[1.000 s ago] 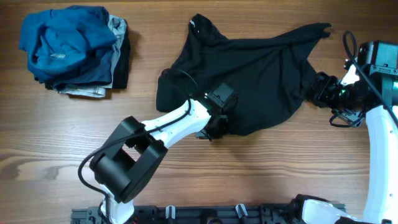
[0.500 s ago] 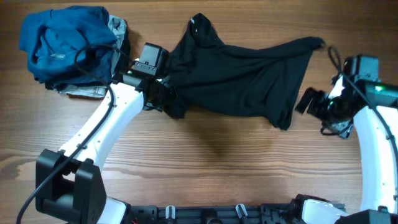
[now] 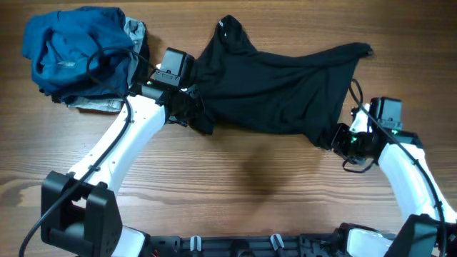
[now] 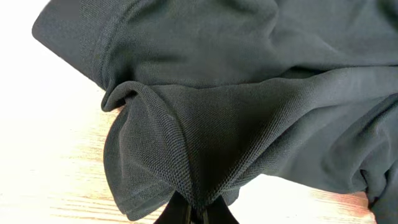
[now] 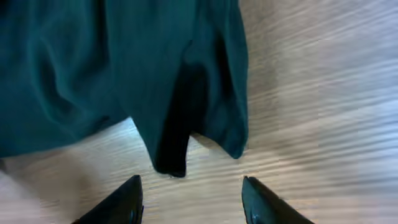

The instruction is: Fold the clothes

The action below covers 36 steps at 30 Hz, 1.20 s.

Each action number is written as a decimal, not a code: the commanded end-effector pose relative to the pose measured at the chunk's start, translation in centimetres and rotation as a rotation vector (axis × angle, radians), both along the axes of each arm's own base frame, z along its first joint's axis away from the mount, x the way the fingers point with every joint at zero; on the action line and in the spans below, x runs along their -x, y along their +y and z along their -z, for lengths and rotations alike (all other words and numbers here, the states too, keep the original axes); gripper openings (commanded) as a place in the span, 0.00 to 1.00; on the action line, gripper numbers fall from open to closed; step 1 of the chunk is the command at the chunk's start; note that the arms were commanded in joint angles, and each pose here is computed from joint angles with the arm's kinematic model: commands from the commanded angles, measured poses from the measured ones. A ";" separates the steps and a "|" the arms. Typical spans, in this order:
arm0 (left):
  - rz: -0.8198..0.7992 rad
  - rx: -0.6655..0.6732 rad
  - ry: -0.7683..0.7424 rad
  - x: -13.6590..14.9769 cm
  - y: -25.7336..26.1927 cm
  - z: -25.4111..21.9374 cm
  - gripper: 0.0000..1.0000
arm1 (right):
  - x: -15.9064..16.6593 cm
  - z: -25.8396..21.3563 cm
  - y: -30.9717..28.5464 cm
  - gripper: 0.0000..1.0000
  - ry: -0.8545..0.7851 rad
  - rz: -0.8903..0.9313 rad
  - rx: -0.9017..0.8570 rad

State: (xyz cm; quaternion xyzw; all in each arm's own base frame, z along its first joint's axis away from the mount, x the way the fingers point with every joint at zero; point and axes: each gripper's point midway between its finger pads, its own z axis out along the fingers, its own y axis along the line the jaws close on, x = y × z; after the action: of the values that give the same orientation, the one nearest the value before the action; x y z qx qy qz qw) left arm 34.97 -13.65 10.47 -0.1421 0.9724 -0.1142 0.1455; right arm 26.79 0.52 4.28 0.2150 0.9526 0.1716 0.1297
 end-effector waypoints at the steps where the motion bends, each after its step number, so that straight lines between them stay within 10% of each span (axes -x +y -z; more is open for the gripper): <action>1: 0.009 -0.013 -0.023 -0.3 0.3 -0.5 0.04 | -0.9 0.1 1.5 0.53 -0.081 -0.106 0.003; 10: 0.009 -0.017 -0.012 -0.1 0.4 -0.4 0.04 | -1.5 4.3 2.7 0.43 -0.003 -0.141 0.094; 15: 0.009 -0.017 -0.012 -0.1 0.4 -0.4 0.04 | -2.3 4.0 2.0 0.04 -0.009 -0.088 0.115; 28: 0.003 -0.040 -0.001 0.2 0.8 -0.2 0.04 | 1.9 -1.5 -8.3 0.04 0.193 0.264 0.251; 31: 0.008 -0.060 0.056 1.6 1.3 0.3 0.22 | 1.6 -1.5 -7.5 0.09 0.179 0.247 0.207; 34: 0.009 -0.088 0.136 3.5 2.0 0.8 0.71 | 0.8 -1.7 -7.4 0.09 0.145 0.244 0.190; 36: 0.015 -0.097 0.194 4.8 2.2 1.0 0.75 | 0.0 -1.9 -7.0 0.09 0.110 0.239 0.164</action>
State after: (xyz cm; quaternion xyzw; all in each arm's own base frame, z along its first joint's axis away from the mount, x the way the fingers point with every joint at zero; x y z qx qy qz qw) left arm 30.90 -11.92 9.22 -0.1385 0.9860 -0.0633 0.0679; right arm 25.71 -6.79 5.49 0.3309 0.9380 0.0427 0.0938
